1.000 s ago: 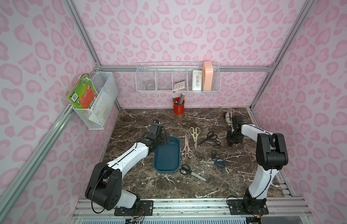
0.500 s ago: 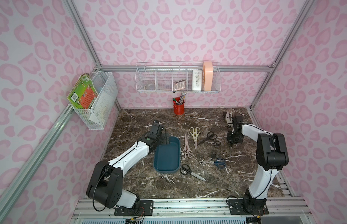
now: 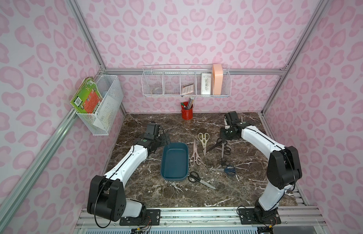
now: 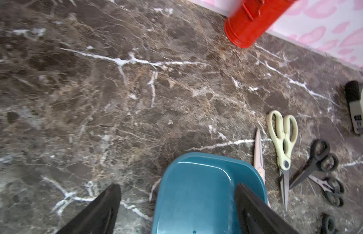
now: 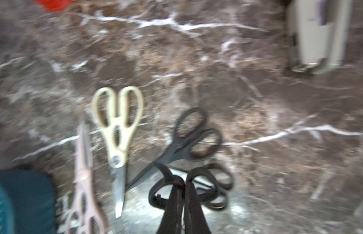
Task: Put the scissors into the storage box
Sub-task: Pick up the scissors from the center of the board, then place the scissors in the storage box.
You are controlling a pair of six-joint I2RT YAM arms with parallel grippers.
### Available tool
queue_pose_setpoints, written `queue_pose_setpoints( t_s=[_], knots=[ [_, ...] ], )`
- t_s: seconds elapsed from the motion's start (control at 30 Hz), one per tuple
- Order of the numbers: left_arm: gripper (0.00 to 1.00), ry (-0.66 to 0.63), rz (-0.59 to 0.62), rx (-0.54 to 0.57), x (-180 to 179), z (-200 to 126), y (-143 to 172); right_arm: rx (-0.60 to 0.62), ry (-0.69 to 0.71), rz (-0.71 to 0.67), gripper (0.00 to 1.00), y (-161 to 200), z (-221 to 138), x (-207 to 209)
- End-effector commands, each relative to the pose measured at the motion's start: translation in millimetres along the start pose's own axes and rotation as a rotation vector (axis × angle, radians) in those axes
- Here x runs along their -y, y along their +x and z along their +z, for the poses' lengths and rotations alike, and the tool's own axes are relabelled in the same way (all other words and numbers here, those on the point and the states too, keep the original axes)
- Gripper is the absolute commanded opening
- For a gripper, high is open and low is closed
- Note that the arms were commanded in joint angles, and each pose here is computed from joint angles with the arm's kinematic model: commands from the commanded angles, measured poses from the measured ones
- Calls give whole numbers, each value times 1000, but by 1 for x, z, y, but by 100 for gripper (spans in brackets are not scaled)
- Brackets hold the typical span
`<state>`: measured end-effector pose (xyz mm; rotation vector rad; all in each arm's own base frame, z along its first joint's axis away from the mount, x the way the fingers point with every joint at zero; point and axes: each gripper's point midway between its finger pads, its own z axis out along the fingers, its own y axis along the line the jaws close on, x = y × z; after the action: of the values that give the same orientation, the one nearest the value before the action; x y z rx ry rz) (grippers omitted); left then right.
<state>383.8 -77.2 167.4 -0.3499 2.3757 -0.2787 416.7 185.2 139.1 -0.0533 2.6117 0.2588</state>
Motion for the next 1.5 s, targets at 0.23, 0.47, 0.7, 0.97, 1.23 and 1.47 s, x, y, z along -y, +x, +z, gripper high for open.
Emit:
queue_pose_setpoints(
  t_s=[0.23,0.47,0.7,0.97,1.23,1.47],
  knots=[
    [93,-80,-29,40,-43,-31,-9,56,-465,-105,0,19,-42,-227],
    [93,-77,-37,61,-47,-38,-22,-51,-523,-146,0,74,-18,-292],
    [93,-50,-94,63,-53,-40,-25,-161,-424,-100,0,119,29,-285],
    [93,-32,-95,63,-50,-40,-24,-157,-399,-89,0,119,41,-276],
    [92,26,-89,14,-40,-31,-18,-24,-368,-118,0,70,7,-246],
    [91,142,-80,-40,-17,-21,-9,40,-304,-78,0,37,-19,-160]
  ],
)
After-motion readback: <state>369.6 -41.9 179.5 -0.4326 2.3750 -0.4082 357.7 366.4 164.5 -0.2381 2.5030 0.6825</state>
